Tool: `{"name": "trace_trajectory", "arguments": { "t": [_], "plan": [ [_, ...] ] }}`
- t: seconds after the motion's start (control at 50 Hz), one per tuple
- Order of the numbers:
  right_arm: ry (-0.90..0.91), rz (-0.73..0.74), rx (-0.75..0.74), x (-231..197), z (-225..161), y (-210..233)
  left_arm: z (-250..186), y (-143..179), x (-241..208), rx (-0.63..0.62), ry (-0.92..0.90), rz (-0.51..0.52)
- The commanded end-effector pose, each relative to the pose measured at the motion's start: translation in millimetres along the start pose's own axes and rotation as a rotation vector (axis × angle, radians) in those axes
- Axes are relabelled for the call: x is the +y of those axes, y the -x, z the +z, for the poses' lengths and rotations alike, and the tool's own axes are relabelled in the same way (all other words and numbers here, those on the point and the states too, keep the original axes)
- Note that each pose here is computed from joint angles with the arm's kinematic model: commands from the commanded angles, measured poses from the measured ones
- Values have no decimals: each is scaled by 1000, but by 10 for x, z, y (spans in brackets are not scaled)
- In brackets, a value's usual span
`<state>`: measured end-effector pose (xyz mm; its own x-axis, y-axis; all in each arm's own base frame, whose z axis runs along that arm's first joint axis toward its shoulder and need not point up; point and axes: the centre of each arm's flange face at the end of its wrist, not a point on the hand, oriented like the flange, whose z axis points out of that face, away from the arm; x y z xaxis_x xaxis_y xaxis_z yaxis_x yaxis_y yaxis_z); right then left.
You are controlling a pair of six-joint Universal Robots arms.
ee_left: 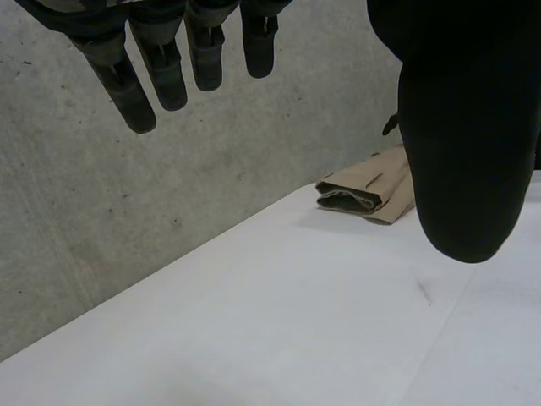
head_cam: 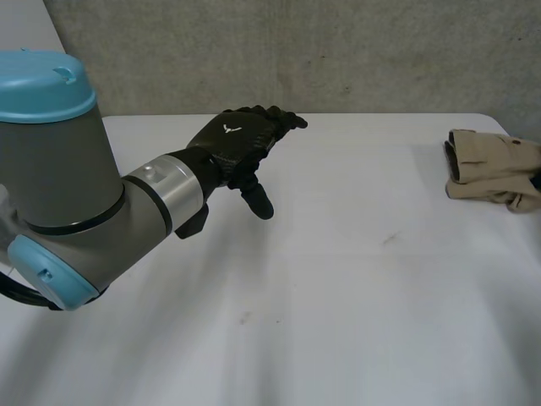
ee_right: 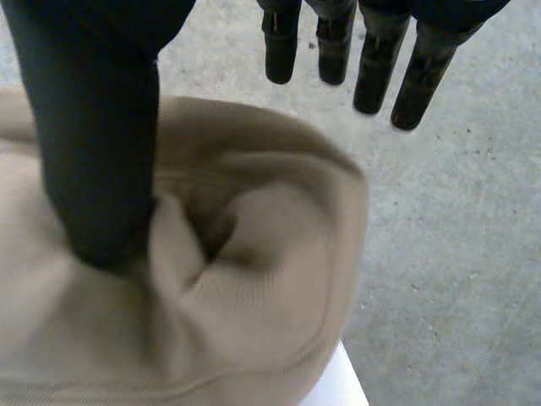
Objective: Fold the laundry.
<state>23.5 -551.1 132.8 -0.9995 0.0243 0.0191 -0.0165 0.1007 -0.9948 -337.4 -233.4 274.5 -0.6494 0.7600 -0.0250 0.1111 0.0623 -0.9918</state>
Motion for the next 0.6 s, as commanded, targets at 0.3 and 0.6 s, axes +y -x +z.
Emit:
{"name": "trace_trajectory", "arguments": {
  "t": [0.3, 0.6],
  "plan": [
    [-12, -552, 24, -1196, -586, 391, -116, -14, -141, -7, -34, -22],
    [-111, -381, -464, -1416, -2166, 2553, -215, 827, -474, -320, -187, 59]
  ]
}}
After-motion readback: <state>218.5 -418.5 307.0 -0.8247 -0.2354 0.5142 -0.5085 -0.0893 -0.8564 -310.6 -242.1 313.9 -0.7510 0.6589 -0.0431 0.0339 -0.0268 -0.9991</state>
